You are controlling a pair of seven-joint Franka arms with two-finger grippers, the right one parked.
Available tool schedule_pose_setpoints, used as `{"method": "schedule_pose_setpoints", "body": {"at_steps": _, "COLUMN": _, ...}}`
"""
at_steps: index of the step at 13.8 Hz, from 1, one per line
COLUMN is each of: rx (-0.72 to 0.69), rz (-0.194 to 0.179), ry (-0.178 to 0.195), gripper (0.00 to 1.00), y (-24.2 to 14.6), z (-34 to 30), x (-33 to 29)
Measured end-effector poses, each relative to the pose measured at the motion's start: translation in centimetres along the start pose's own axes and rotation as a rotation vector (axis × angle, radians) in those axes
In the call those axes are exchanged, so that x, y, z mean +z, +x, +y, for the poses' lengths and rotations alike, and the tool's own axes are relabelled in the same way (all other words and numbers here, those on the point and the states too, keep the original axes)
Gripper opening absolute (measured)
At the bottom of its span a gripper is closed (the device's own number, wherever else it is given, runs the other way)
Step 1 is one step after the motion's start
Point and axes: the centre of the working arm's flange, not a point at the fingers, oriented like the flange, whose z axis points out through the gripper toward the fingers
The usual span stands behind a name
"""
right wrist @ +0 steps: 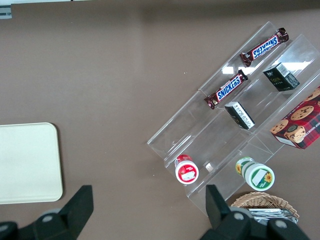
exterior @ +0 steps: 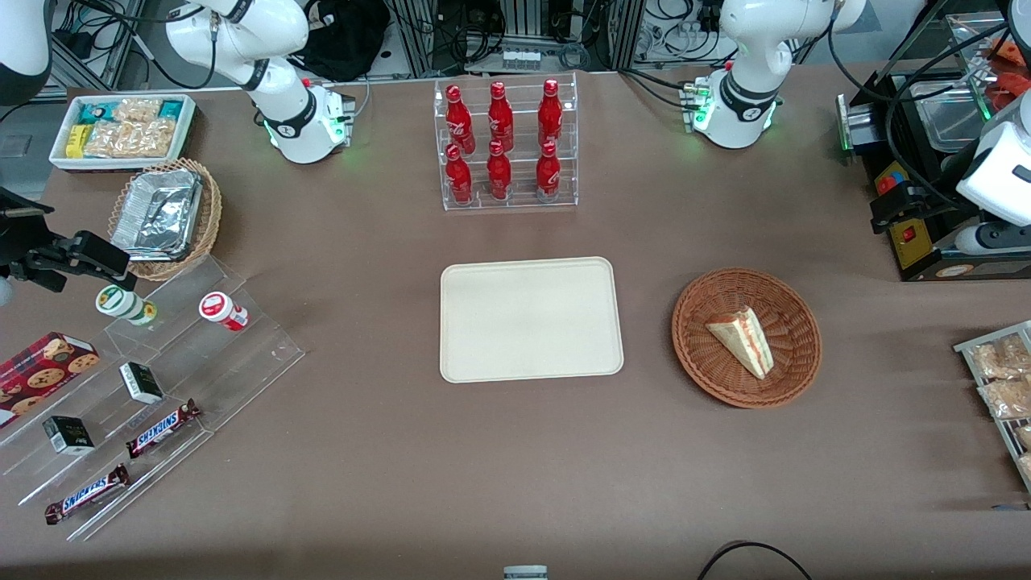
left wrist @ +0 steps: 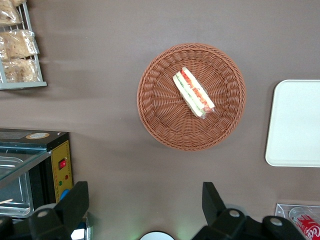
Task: Place sandwich from basket to tray
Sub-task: 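Move the left gripper over the wrapped sandwich in the wicker basket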
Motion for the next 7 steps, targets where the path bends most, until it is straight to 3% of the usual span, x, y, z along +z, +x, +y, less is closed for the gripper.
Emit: {"method": "schedule_pose_setpoints", "body": {"at_steps": 7, "rx": 0.001, "rz": -0.072, "ry": 0.001, "gripper": 1.0, "y": 0.6, "z": 0.0, "x": 2.5}}
